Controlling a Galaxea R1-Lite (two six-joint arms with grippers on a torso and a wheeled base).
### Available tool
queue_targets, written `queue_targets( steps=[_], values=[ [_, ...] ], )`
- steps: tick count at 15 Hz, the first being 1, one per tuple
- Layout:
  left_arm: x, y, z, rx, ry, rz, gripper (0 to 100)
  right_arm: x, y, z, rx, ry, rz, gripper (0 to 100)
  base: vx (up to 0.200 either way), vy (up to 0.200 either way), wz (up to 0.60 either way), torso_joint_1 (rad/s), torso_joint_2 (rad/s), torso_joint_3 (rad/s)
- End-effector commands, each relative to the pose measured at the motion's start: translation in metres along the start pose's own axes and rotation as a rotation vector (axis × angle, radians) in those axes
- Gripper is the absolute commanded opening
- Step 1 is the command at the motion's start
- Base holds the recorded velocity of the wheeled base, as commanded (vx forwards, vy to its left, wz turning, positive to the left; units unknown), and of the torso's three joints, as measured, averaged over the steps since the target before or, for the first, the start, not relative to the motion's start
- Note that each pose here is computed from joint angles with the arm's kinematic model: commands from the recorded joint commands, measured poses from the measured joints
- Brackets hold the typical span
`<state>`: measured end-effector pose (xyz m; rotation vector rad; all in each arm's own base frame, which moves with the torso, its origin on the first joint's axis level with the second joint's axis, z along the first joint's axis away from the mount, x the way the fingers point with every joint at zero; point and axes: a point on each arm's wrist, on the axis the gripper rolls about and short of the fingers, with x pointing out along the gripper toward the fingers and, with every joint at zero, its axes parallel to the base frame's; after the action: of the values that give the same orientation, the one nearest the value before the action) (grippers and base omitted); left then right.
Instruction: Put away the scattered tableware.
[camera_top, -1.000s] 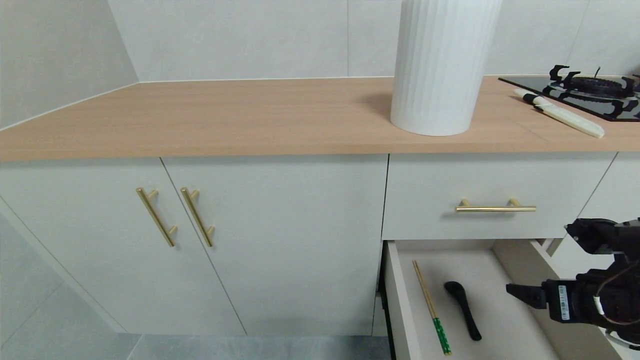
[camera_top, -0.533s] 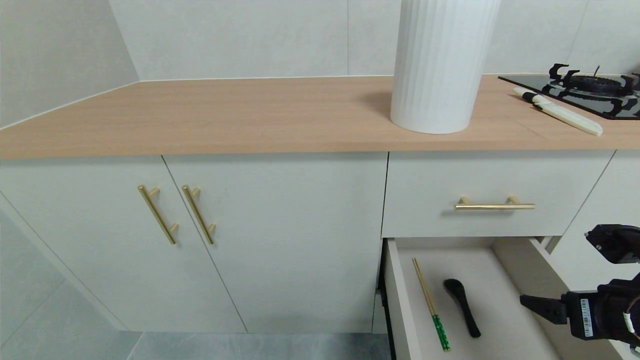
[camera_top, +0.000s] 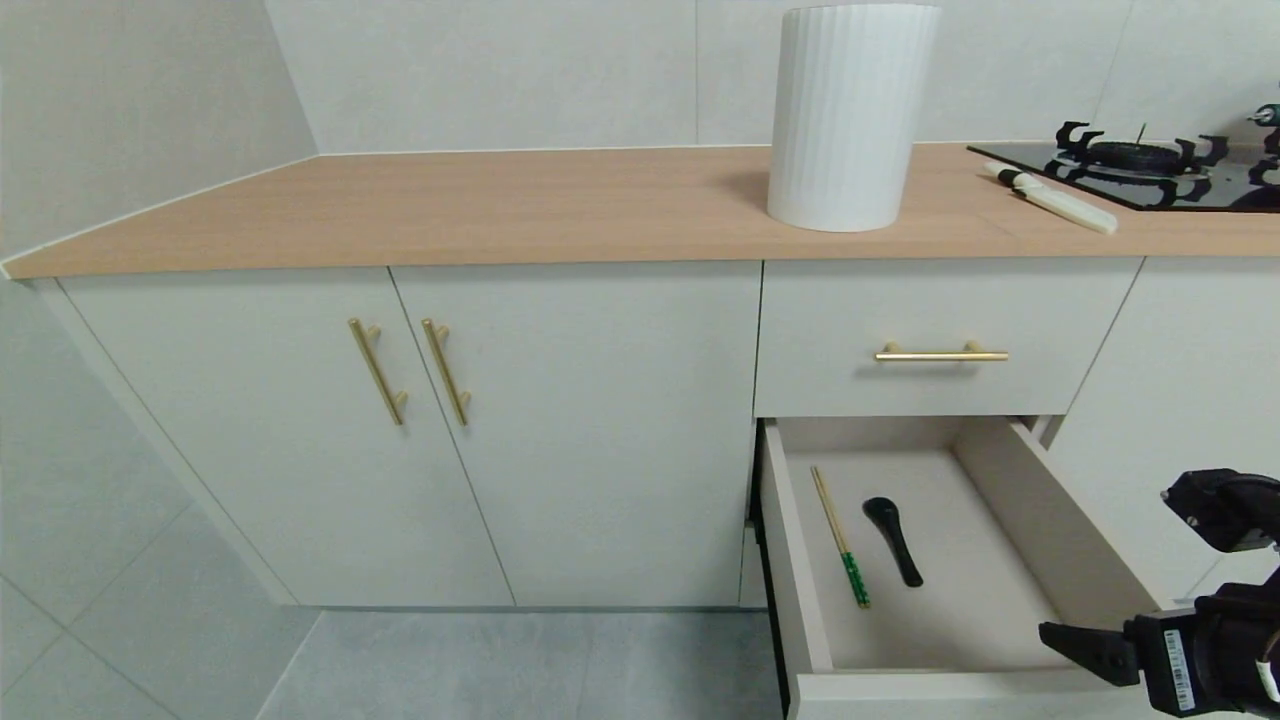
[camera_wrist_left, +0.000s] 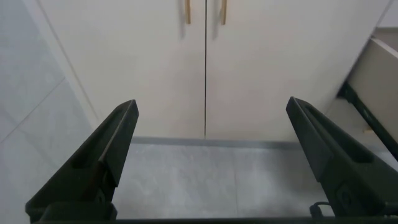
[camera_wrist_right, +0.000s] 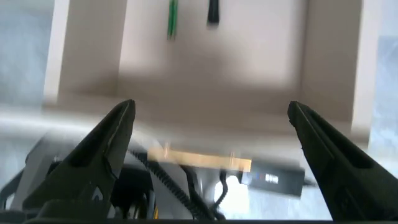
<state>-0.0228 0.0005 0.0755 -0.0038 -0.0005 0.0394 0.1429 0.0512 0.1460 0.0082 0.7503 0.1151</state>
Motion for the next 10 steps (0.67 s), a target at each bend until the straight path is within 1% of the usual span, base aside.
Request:
queue_targets(
  steps=[1, 4, 7, 10],
  values=[
    [0.000, 0.000, 0.000, -0.001, 0.000, 0.001, 100, 0.000, 0.001, 0.000, -0.008, 0.007, 0.006, 100, -0.200, 0.000, 0.00, 0.007, 0.00, -0.002],
    [0.000, 0.000, 0.000, -0.001, 0.000, 0.001, 100, 0.001, 0.002, -0.002, -0.013, 0.024, 0.006, 100, -0.200, 0.000, 0.00, 0.004, 0.00, 0.001],
    [0.000, 0.000, 0.000, -0.001, 0.000, 0.001, 100, 0.007, 0.003, -0.005, -0.025, 0.077, 0.008, 100, 0.000, 0.000, 0.00, 0.000, 0.00, 0.000],
    [0.000, 0.000, 0.000, -0.001, 0.000, 0.001, 100, 0.028, 0.006, -0.009, -0.037, 0.173, -0.015, 100, 0.000, 0.000, 0.00, 0.000, 0.00, 0.000]
  ],
)
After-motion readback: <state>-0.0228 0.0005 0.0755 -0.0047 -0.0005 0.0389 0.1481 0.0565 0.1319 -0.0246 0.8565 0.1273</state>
